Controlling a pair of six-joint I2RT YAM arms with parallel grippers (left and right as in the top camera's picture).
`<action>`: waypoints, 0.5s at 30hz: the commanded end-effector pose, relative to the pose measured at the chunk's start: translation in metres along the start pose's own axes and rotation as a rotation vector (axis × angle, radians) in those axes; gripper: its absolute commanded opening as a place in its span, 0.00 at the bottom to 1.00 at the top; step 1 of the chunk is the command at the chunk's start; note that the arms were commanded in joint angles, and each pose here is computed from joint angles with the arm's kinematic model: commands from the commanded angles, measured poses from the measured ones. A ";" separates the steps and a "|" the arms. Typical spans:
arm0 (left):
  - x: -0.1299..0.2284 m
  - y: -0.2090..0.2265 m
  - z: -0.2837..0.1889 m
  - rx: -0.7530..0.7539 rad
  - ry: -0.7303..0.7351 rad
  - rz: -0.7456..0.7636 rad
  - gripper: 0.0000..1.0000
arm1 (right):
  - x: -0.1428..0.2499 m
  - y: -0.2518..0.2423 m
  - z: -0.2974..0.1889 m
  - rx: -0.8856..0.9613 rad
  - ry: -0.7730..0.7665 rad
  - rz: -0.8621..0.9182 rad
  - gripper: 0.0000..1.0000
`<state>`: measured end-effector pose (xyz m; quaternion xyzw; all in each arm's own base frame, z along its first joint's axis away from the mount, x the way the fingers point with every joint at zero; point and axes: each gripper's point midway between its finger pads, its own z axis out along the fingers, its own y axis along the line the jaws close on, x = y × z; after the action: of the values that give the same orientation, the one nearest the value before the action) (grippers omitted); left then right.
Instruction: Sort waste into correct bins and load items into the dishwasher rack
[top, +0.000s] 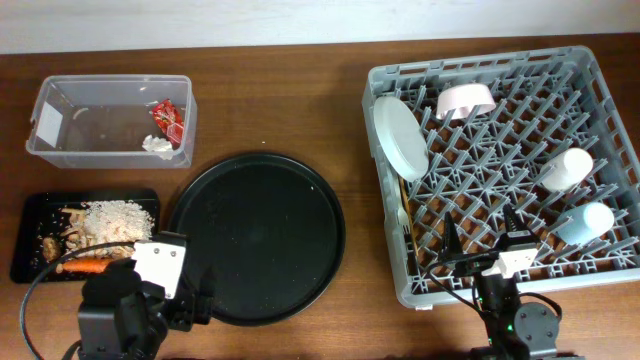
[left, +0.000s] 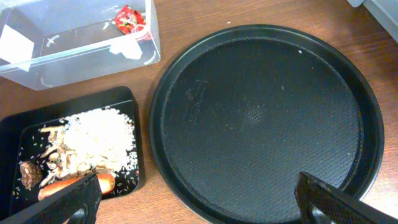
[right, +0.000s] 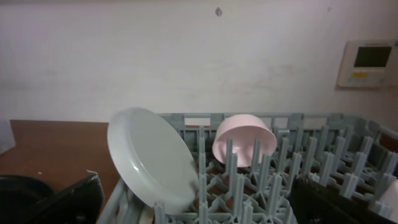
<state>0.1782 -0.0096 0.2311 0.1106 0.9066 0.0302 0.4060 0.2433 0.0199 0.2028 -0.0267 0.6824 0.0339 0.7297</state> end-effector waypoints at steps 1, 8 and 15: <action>0.001 0.001 0.000 -0.008 -0.002 0.021 0.99 | 0.004 -0.003 0.000 0.019 -0.002 -0.058 0.99; 0.001 0.001 0.000 -0.008 -0.002 0.021 0.99 | 0.047 -0.003 -0.001 0.013 0.148 -0.061 0.99; 0.001 0.001 0.000 -0.008 -0.002 0.021 0.99 | 0.047 -0.003 -0.001 0.014 0.148 -0.063 0.99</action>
<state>0.1781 -0.0092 0.2310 0.1103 0.9067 0.0313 0.4058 0.2457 0.0177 0.1573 -0.0458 0.7331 0.0065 0.6785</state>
